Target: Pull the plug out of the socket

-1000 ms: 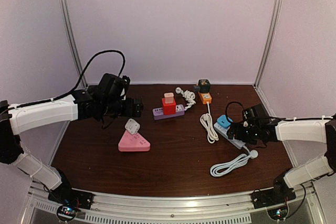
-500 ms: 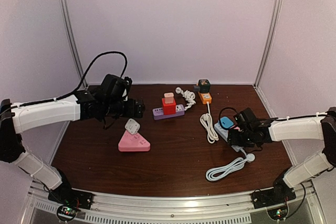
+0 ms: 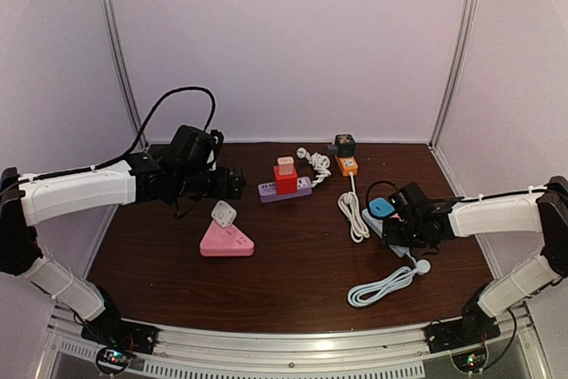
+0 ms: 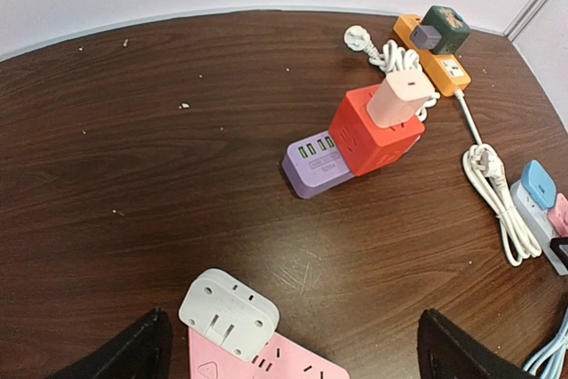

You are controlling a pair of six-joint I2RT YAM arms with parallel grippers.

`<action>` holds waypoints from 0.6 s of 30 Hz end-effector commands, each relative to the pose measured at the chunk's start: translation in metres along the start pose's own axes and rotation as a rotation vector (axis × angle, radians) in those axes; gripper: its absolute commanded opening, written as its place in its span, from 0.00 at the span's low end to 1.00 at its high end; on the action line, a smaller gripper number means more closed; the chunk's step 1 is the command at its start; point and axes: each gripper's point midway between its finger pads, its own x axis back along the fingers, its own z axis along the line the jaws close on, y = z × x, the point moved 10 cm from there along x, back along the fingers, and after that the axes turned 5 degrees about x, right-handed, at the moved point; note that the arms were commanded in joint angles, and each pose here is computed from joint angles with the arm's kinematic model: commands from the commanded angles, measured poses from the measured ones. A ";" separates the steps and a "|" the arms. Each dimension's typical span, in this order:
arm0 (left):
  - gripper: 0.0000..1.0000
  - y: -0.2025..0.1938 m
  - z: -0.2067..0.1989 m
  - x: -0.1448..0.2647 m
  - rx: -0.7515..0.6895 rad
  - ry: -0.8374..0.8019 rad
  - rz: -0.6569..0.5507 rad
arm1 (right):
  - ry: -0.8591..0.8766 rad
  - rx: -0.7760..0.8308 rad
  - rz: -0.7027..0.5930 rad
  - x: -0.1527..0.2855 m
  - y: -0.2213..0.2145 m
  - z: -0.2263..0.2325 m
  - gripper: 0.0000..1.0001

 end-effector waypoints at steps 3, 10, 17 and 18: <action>0.98 0.010 -0.005 0.000 0.012 -0.034 -0.036 | 0.005 0.050 0.189 -0.009 -0.035 -0.003 0.76; 0.98 0.011 -0.005 0.001 0.010 -0.035 -0.037 | -0.021 0.054 0.226 -0.017 -0.039 -0.002 0.79; 0.98 0.011 -0.005 0.001 0.006 -0.032 -0.040 | 0.004 0.072 0.253 -0.015 -0.038 0.017 0.70; 0.98 0.012 -0.005 0.001 0.007 -0.033 -0.040 | 0.021 0.076 0.256 -0.013 -0.038 0.024 0.68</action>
